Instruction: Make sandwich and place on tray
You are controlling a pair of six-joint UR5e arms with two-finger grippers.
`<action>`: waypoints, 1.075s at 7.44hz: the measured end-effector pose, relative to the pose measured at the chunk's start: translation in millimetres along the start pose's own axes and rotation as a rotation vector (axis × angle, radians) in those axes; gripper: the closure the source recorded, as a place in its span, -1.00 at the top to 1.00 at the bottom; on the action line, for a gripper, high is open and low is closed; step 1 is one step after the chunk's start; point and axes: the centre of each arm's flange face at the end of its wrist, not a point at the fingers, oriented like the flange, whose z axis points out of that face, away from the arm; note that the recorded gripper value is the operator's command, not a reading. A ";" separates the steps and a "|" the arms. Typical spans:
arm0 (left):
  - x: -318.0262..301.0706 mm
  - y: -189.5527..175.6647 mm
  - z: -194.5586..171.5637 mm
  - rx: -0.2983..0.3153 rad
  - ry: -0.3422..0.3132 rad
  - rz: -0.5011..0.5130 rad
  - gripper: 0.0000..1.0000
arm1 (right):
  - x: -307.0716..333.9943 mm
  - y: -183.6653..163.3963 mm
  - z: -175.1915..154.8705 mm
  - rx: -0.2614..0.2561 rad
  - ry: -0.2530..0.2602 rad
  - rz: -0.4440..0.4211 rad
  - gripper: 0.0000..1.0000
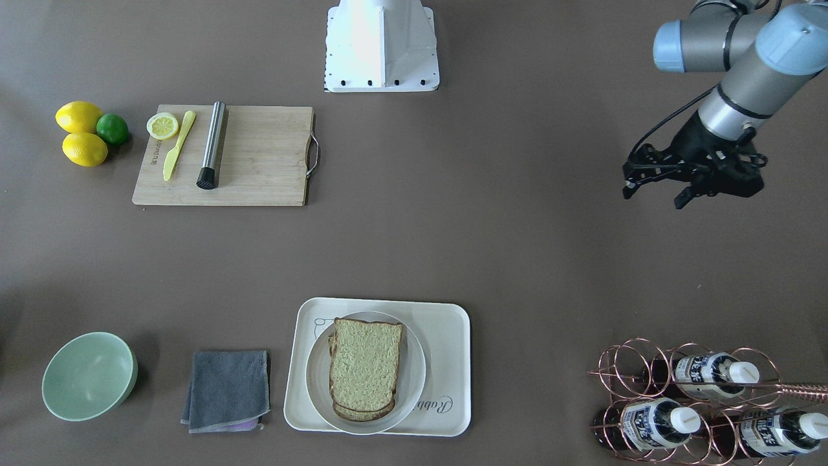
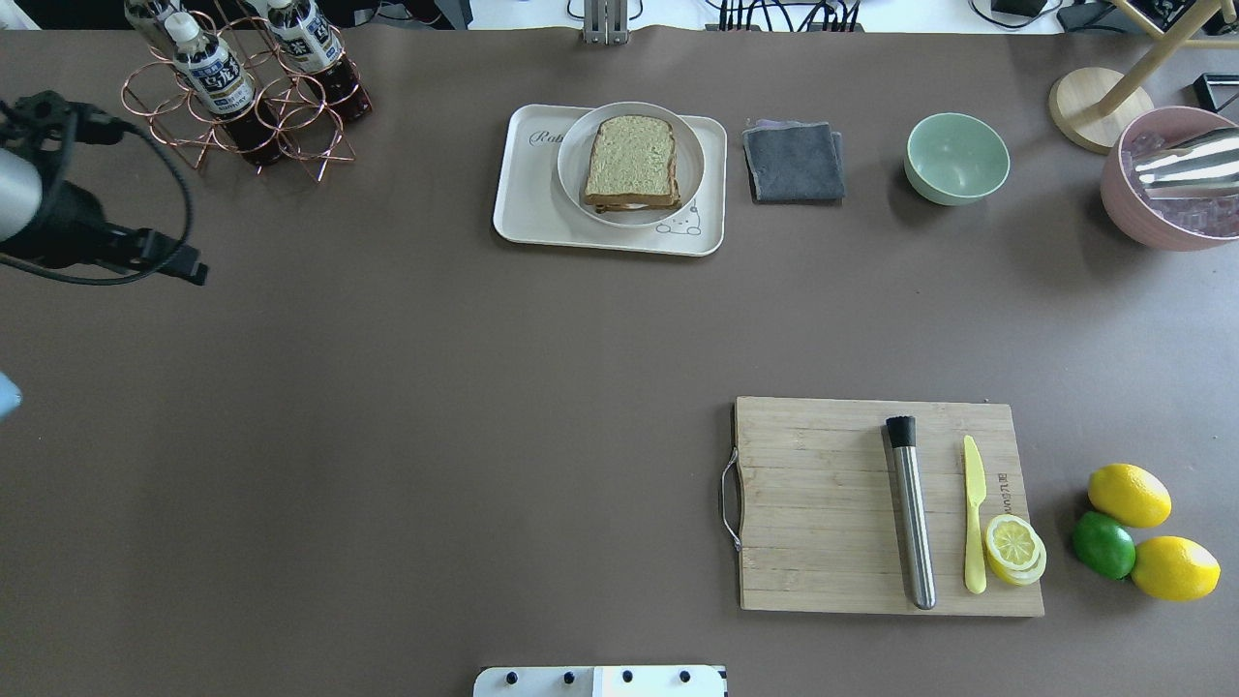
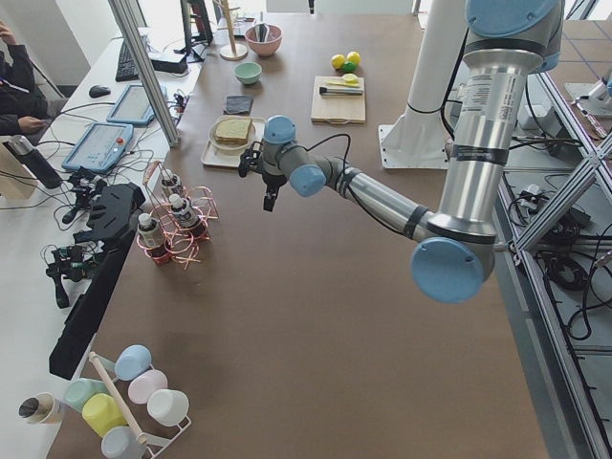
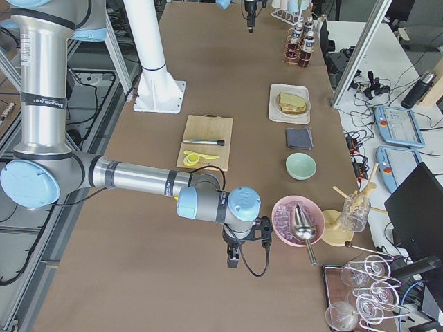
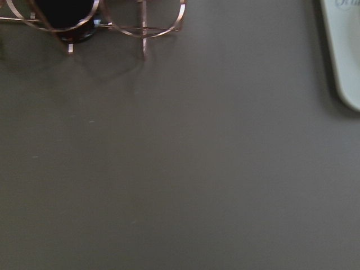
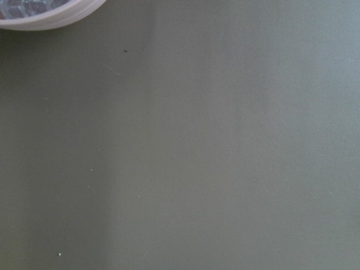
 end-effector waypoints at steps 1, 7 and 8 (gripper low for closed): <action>-80.2 18.0 -26.3 -0.009 -0.035 0.080 0.96 | 0.1 -0.4 0.4 0.009 0.001 -0.008 1.00; -363.4 108.6 -84.9 -0.200 -0.205 0.073 0.96 | 3.8 5.1 5.7 0.016 0.000 -0.019 1.00; -368.5 110.1 -88.1 -0.231 -0.229 0.041 0.96 | 3.8 5.3 5.7 0.016 0.000 -0.019 1.00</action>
